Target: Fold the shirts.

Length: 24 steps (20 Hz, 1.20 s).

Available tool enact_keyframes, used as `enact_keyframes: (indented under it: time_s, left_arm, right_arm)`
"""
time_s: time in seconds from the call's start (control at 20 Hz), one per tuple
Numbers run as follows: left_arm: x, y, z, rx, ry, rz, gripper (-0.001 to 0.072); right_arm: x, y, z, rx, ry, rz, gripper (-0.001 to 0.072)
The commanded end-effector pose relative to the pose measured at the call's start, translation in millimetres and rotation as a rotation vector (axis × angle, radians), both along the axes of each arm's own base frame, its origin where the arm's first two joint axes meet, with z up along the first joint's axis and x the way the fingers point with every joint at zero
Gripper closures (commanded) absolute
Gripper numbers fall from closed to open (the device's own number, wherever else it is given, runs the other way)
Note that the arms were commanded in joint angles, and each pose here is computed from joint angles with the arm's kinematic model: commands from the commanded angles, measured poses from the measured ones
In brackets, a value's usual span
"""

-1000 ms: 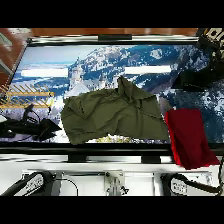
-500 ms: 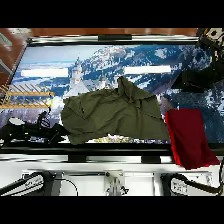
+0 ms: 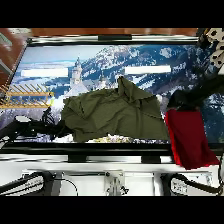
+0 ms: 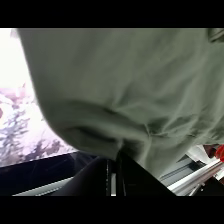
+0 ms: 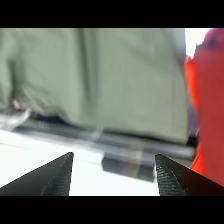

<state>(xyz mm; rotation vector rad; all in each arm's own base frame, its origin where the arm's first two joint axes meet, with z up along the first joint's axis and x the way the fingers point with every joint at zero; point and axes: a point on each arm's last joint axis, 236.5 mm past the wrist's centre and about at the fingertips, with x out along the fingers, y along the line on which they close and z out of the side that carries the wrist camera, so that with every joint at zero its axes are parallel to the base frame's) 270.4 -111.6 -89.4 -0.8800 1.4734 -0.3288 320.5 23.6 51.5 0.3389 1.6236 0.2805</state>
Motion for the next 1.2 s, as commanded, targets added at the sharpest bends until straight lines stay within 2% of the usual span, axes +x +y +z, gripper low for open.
enact_keyframes:
  time_s: [0.0,0.2,0.6,0.95,1.15]
  left_arm:
    - [13.1,0.8,22.2,-0.022,-0.059,-0.019,0.0676]
    - [16.3,-2.1,43.5,-0.040,-0.097,-0.055,0.0675]
    - [17.9,-3.2,67.4,-0.032,-0.170,-0.072,0.0675]
    - [23.3,-3.4,77.9,-0.035,-0.193,-0.087,0.0675]
    - [27.7,-3.1,85.9,-0.035,-0.212,-0.098,0.0676]
  right_arm:
    - [-55.3,12.5,-53.9,0.051,0.233,-0.012,0.0090]
    - [-82.3,4.5,-101.2,-0.009,0.306,-0.048,0.0090]
    - [-79.2,-18.3,-133.4,-0.120,0.288,-0.081,0.0090]
    - [-68.4,-19.5,-146.2,-0.127,0.266,-0.116,0.0091]
    - [-87.5,-12.3,-157.6,-0.106,0.315,-0.117,0.0090]
